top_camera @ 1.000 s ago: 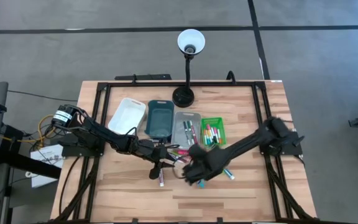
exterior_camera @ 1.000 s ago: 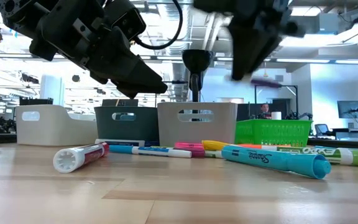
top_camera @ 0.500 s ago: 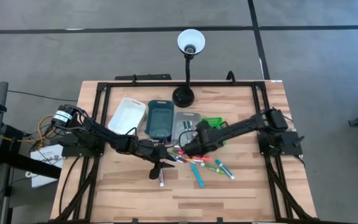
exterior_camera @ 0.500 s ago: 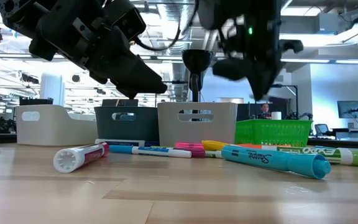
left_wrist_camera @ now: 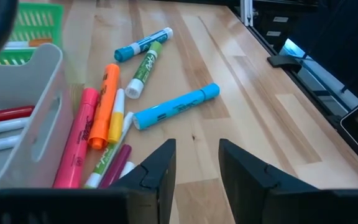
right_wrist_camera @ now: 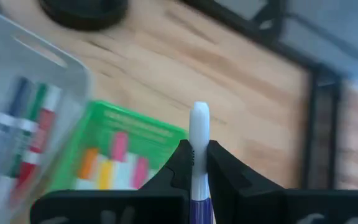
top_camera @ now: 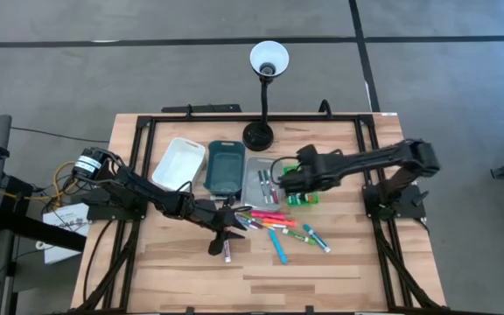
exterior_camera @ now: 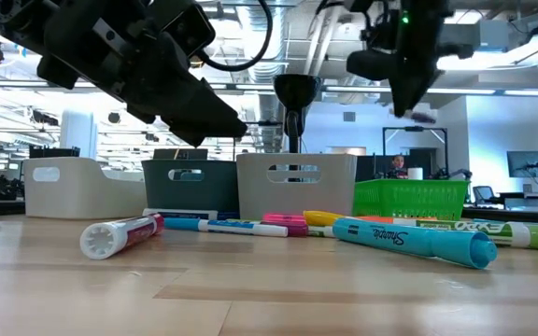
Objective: Pick & Place Markers
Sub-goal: Put the small purple highlighter pen into the green bin
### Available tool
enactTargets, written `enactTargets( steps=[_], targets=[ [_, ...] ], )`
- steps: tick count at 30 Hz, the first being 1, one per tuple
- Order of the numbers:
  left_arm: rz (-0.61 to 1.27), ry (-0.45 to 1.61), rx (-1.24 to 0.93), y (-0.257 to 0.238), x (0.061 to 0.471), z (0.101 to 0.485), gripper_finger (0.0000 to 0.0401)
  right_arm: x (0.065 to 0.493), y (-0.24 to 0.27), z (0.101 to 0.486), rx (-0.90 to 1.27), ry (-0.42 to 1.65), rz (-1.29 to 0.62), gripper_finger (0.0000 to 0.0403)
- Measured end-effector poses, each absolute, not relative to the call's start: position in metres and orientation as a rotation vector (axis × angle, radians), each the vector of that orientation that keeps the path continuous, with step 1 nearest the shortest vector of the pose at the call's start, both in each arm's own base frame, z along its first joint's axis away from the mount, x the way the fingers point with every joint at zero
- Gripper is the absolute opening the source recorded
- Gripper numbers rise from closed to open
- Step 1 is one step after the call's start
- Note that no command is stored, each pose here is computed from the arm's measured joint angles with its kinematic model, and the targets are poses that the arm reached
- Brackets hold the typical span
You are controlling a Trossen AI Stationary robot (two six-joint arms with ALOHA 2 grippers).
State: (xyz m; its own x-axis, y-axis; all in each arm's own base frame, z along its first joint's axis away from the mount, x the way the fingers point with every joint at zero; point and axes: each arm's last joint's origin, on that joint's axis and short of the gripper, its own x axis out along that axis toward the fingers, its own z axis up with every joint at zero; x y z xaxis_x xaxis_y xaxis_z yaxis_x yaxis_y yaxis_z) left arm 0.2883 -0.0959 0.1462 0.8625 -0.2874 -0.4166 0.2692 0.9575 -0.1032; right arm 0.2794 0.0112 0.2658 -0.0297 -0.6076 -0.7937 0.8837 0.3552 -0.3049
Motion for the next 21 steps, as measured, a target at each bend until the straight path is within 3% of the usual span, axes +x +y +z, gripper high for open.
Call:
enactTargets(
  steps=[4, 10, 17, 21],
  targets=[
    [-0.298, 0.444, -0.043, -0.098, 0.288, 0.146, 0.0117, 0.269, 0.013, 0.23, 0.481, 0.912, -1.137, 0.0014],
    [-0.3, 0.444, -0.043, -0.098, 0.287, 0.146, 0.0117, 0.269, 0.013, 0.18, 0.617, 0.97, -1.03, 0.0025],
    [-0.299, 0.444, -0.044, -0.098, 0.287, 0.146, 0.0117, 0.277, 0.014, 0.16, 0.581, 1.034, -1.049, 0.0029],
    [-0.299, 0.444, -0.044, -0.098, 0.287, 0.146, 0.0117, 0.278, 0.014, 0.159, 0.582, 1.033, -1.049, 0.0063]
  ],
)
